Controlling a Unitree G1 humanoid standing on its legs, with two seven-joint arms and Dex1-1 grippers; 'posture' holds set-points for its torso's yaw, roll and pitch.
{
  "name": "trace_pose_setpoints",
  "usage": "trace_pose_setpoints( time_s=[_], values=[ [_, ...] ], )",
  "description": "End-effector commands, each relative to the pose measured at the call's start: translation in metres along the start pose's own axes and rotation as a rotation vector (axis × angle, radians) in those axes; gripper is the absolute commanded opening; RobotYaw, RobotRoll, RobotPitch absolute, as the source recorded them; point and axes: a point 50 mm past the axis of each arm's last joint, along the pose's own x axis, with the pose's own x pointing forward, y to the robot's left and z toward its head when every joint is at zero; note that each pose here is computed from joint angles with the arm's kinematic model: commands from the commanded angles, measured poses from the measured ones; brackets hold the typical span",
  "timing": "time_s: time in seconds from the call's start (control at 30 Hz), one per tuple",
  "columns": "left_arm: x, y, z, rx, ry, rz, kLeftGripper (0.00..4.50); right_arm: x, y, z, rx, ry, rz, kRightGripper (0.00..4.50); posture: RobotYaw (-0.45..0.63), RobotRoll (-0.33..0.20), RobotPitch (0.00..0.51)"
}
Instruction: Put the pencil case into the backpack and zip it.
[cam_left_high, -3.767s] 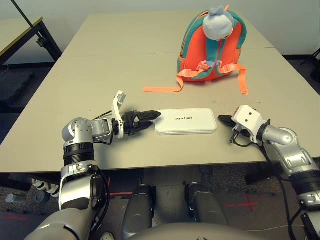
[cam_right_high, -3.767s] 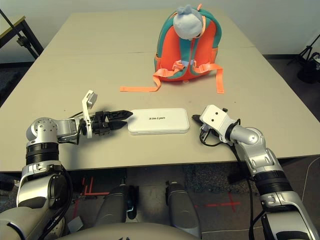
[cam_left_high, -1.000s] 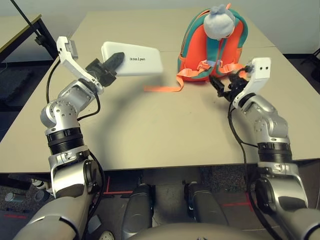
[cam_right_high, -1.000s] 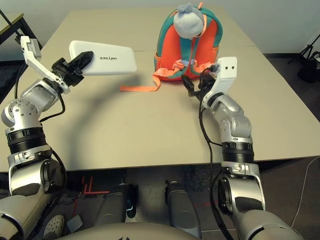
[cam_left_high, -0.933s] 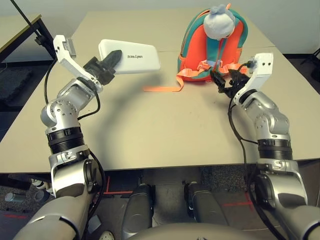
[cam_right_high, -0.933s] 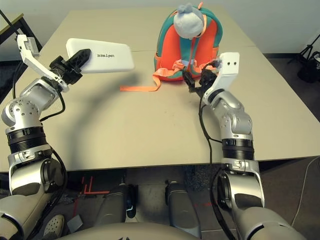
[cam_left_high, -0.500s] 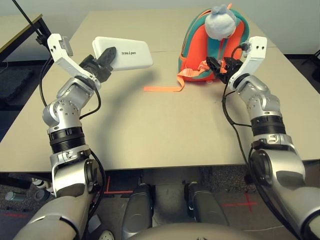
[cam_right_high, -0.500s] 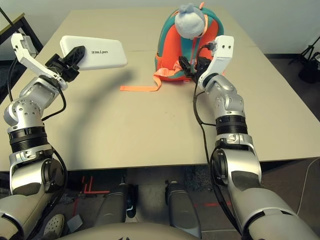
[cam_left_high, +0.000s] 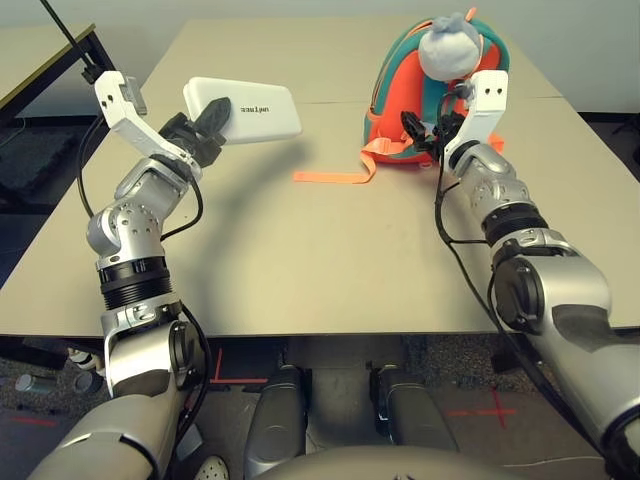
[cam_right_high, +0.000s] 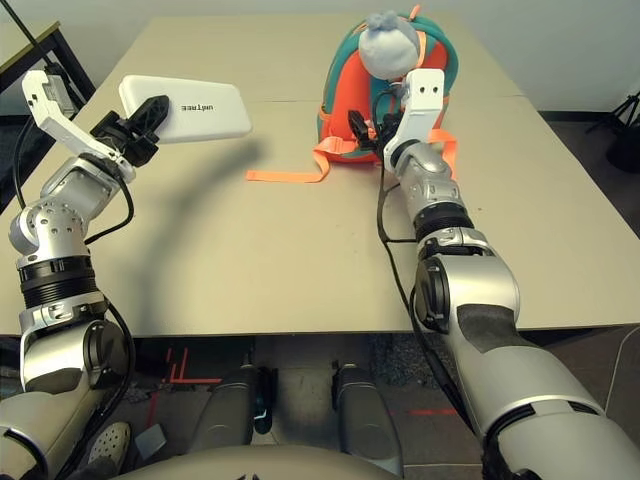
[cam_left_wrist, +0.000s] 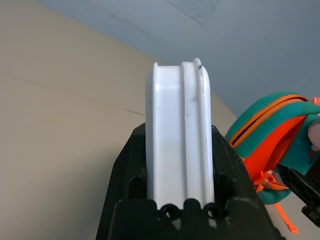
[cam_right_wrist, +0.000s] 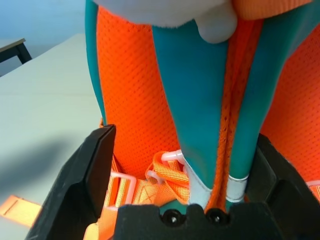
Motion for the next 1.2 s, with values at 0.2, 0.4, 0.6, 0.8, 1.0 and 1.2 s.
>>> trace_pose_setpoints(
  time_s=[0.2,0.4,0.6,0.8,1.0,1.2],
  values=[
    [0.0,-0.006,0.005,0.031,-0.036,-0.016,1.31,-0.001,0.0,-0.002,-0.042,0.006,0.021,1.18,0.06,0.0,0.078],
    [0.003,-0.007,0.002,0.031,-0.033,-0.027,1.31,-0.007,-0.005,-0.004,-0.069,-0.003,0.062,0.13,0.04,0.0,0.08],
    [0.005,-0.008,-0.003,0.023,-0.018,-0.034,1.31,-0.026,-0.006,0.009,-0.109,-0.074,0.143,0.13,0.01,0.0,0.092],
    [0.008,-0.009,-0.008,0.014,-0.003,-0.041,1.31,-0.07,0.013,0.031,-0.121,-0.104,0.178,0.13,-0.02,0.0,0.102],
    [0.011,-0.01,-0.013,0.007,0.014,-0.051,1.31,-0.11,0.034,0.043,-0.142,-0.107,0.16,0.13,-0.05,0.0,0.109],
    [0.016,-0.011,-0.015,0.006,0.026,-0.067,1.31,-0.139,0.055,0.049,-0.196,-0.127,0.201,0.13,-0.07,0.0,0.112]
  ],
)
